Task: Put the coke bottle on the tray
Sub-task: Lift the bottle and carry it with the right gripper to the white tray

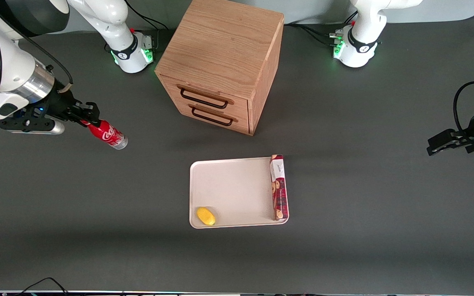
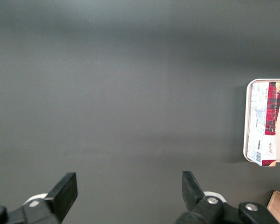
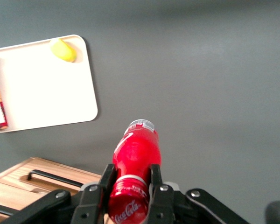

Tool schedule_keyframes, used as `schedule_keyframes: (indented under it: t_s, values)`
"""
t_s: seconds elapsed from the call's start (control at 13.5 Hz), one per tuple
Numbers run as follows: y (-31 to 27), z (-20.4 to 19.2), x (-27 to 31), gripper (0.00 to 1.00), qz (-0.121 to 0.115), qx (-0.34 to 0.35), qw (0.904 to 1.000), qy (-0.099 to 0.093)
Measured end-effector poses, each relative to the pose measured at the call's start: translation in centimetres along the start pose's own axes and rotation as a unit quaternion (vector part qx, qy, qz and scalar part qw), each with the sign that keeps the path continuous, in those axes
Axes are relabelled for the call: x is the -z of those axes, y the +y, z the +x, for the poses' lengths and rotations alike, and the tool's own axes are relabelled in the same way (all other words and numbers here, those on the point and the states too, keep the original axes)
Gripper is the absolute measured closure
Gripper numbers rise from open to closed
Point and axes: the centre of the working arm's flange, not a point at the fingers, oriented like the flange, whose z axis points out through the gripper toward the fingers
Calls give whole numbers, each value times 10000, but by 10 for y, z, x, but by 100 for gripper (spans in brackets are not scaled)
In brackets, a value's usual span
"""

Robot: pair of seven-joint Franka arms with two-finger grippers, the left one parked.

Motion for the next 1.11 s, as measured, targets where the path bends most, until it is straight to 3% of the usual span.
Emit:
schedule_keyframes:
  t_s: [0.3,0.52,1.11]
  values:
    - [-78,-3,-18,65,148,-372,9992,74]
    - [-141,-3,-71,65,-32,-469,9986,232]
    - [-182,42,-189,65,14,-821,9966,19]
